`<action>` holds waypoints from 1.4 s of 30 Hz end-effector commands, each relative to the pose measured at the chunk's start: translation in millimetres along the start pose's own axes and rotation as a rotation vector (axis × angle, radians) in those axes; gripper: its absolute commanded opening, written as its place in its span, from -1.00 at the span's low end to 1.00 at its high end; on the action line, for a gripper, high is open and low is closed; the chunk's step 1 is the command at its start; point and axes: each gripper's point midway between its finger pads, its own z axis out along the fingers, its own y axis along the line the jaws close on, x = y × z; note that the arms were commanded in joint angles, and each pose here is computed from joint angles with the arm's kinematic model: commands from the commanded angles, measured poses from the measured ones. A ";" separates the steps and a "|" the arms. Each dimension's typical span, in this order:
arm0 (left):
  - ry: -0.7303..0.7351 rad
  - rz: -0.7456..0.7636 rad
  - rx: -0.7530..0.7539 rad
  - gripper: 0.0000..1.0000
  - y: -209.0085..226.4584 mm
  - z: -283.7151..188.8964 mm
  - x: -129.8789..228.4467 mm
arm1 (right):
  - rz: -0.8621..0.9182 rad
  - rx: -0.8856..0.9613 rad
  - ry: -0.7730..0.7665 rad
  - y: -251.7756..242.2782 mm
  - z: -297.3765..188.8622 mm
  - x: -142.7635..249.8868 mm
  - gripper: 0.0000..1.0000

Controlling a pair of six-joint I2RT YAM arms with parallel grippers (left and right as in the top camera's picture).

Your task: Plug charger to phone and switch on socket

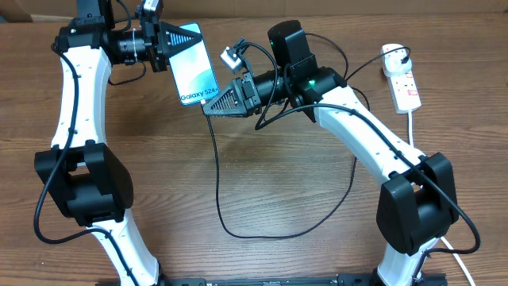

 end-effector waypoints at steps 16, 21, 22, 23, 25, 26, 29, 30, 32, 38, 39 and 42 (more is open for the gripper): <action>0.026 0.045 0.046 -0.92 -22.7 3.5 6.8 | 0.033 -0.024 0.030 -2.9 1.1 8.8 -0.93; 0.027 0.044 0.046 -0.91 -22.8 3.7 7.0 | 0.032 -0.021 0.027 -3.4 1.1 8.2 -0.93; 0.027 0.044 0.046 -0.92 -22.8 3.7 7.1 | 0.030 -0.021 0.027 -3.4 1.1 8.1 -0.93; 0.027 0.044 0.046 -0.91 -22.8 3.7 7.1 | 0.031 -0.017 0.024 -4.0 1.1 7.7 -0.93; 0.027 0.044 0.046 -0.91 -22.8 3.7 7.1 | 0.032 -0.011 0.021 -5.0 1.8 7.3 -0.93; 0.027 0.044 0.046 -0.91 -22.7 3.7 7.1 | 0.033 -0.007 0.021 -5.5 3.2 7.7 -0.93; 0.027 0.044 0.046 -0.91 -22.8 3.7 7.1 | 0.032 0.002 0.023 -6.2 8.0 8.6 -0.93; 0.027 0.044 0.046 -0.91 -22.8 3.7 7.1 | 0.031 0.008 0.020 -7.1 8.8 8.2 -0.93; 0.027 0.043 0.046 -0.92 -22.8 3.7 7.1 | 0.031 0.016 0.014 -8.5 8.9 7.3 -0.93; 0.027 0.044 0.046 -0.92 -22.8 3.7 7.1 | 0.030 0.016 0.013 -8.5 8.9 7.1 -0.93; 0.027 0.044 0.046 -0.92 -22.8 3.7 7.1 | 0.028 0.016 0.013 -8.3 9.0 6.9 -0.93; 0.027 0.044 0.046 -0.92 -22.8 3.7 7.1 | 0.028 0.016 0.011 -8.4 8.0 6.4 -0.93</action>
